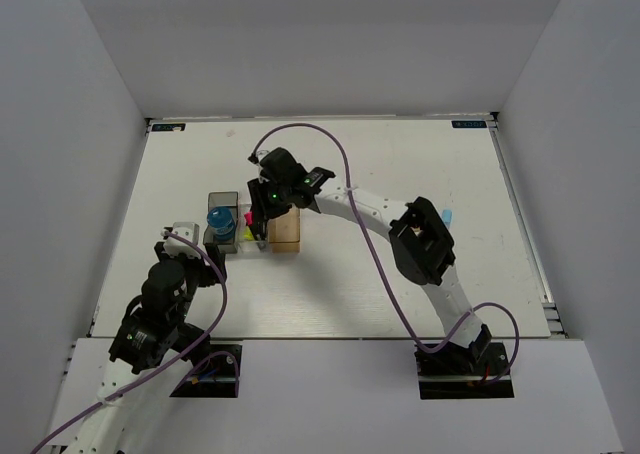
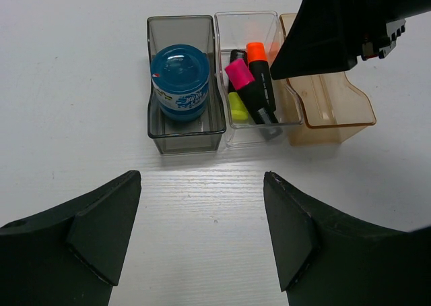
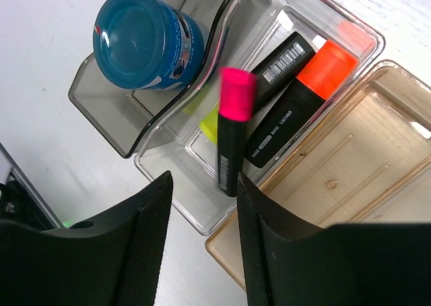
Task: Sort the stationery into containers
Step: Place the pen in the storage box, then pick up the pen from the center of the board.
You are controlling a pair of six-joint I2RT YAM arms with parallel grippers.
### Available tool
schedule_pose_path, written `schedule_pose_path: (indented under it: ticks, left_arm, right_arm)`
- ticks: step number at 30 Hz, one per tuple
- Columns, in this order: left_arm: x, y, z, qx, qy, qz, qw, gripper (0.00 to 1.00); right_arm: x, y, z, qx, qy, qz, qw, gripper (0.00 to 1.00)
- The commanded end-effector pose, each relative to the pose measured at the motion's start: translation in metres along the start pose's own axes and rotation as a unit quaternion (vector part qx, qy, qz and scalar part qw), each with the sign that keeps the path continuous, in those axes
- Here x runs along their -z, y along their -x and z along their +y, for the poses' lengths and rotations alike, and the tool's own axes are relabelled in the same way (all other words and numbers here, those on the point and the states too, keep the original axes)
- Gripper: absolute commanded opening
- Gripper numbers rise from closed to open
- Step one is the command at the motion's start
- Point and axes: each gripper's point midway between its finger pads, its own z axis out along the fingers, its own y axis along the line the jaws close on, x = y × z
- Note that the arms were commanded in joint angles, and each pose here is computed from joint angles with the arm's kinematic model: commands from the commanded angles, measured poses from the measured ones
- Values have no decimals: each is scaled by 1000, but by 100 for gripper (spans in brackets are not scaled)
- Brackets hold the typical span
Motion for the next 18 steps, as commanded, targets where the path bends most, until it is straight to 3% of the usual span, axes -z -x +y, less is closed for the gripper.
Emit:
schedule_pose_path:
  ticks: [1, 3, 4, 5, 6, 7, 8, 9, 10, 11, 12, 13, 14, 16, 18]
  left_arm:
    - [-1, -2, 1, 1, 5, 2, 1000, 84]
    - [-1, -1, 0, 3, 0, 1, 1000, 84]
    - [1, -1, -1, 5, -1, -2, 1000, 84]
    - [0, -1, -1, 5, -3, 0, 1000, 78]
    - [-1, -2, -2, 3, -6, 0, 1000, 73]
    - [-1, -3, -6, 3, -17, 1, 1000, 65]
    - [0, -1, -9, 3, -25, -2, 1000, 35]
    - [-1, -3, -13, 1, -36, 1, 999, 19]
    - [0, -2, -19, 2, -52, 2, 999, 6]
    - [-2, -6, -27, -1, -73, 12, 997, 0]
    - [-3, -7, -33, -6, -89, 19, 996, 0]
    - [-4, -8, -40, -12, -107, 22, 994, 0]
    - [-5, -17, -59, -20, -158, 55, 986, 4]
    - [-3, -26, -74, -22, -197, 86, 976, 34]
    - [2, -38, -100, -19, -267, 149, 952, 65]
  right_arm:
    - [47, 53, 30, 55, 30, -76, 995, 38]
    - [77, 64, 36, 110, 32, -94, 989, 21]
    - [84, 65, 32, 170, 30, -96, 980, 0]
    - [88, 53, 24, 200, 23, -79, 976, 0]
    - [122, 58, 24, 284, 18, -96, 954, 0]
    - [122, 36, 5, 357, 13, -67, 932, 0]
    - [128, 28, -1, 386, 12, -60, 921, 0]
    - [146, 18, -23, 434, 1, -52, 899, 0]
    - [159, 0, -31, 492, 15, -40, 869, 0]
    - [179, -26, -32, 513, 47, -10, 857, 0]
    - [181, -63, -54, 561, 86, 30, 823, 0]
    - [206, -66, -51, 639, 98, 16, 762, 8]
    - [216, -131, -79, 647, 151, 105, 740, 25]
    - [229, -155, -98, 675, 159, 137, 707, 33]
    - [247, -175, -128, 685, 125, 177, 696, 37]
